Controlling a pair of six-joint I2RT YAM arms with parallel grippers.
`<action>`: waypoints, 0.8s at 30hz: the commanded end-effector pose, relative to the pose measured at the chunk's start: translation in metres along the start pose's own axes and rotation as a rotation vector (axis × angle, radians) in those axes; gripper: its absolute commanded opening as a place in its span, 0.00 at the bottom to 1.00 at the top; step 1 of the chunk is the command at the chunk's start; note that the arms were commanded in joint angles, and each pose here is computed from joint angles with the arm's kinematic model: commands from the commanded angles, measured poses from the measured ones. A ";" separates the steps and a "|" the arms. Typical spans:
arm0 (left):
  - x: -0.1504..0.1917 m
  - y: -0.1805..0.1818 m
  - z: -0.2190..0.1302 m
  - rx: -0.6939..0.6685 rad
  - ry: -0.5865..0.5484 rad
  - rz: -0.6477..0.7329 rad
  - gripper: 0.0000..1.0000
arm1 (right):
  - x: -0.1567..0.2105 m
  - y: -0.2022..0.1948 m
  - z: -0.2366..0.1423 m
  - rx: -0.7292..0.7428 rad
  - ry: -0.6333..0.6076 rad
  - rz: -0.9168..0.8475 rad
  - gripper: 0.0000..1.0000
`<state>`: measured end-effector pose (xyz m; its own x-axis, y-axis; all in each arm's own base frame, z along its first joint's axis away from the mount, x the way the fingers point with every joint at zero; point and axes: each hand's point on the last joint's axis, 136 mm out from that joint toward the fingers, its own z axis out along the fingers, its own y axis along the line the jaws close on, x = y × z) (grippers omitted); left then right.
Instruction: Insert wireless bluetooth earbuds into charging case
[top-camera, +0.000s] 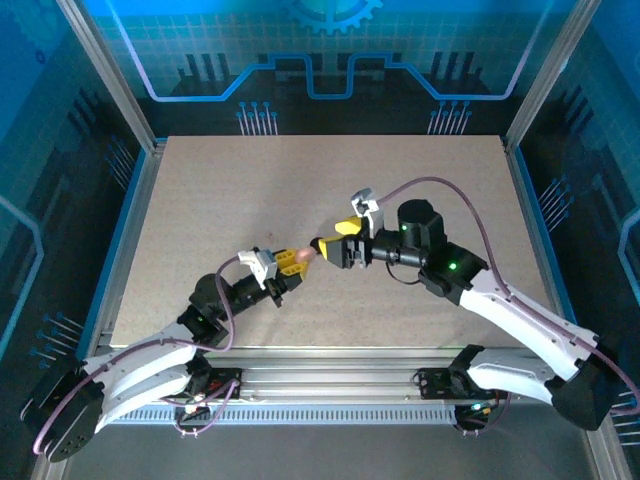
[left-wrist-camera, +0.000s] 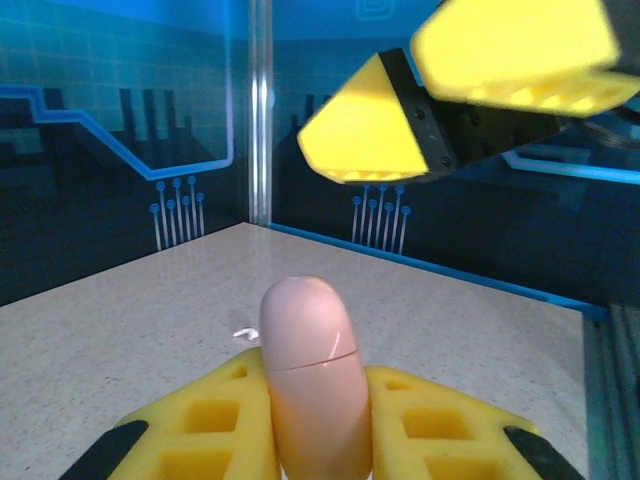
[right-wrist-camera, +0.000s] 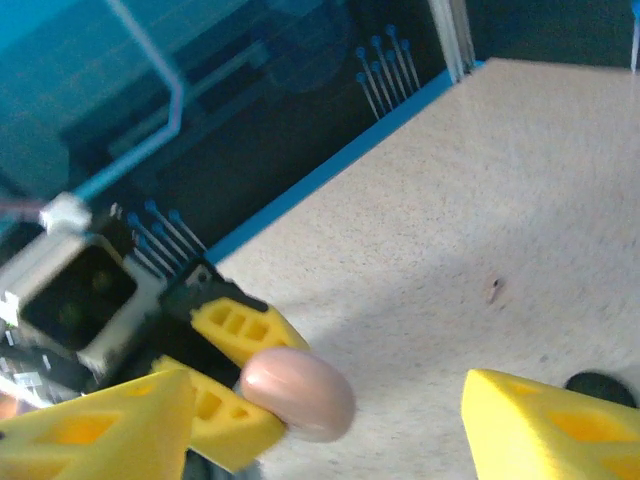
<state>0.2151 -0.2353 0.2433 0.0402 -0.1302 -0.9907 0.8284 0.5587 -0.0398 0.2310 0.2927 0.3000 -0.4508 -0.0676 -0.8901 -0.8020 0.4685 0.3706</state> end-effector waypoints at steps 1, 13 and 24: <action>-0.012 -0.020 -0.001 0.108 -0.031 0.042 0.14 | 0.024 0.012 -0.006 -0.137 0.066 -0.271 0.65; -0.017 -0.040 -0.002 0.227 -0.027 0.084 0.13 | 0.048 0.027 -0.014 -0.394 0.139 -0.544 0.47; -0.024 -0.043 -0.005 0.236 -0.055 0.088 0.13 | 0.054 0.046 -0.002 -0.554 0.209 -0.563 0.42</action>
<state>0.1840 -0.2507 0.2454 0.0733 -0.0973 -0.9925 0.9197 0.3916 0.0296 0.1841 0.3057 0.2621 0.0256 -0.3677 -0.9296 -0.9956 -0.0936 0.0095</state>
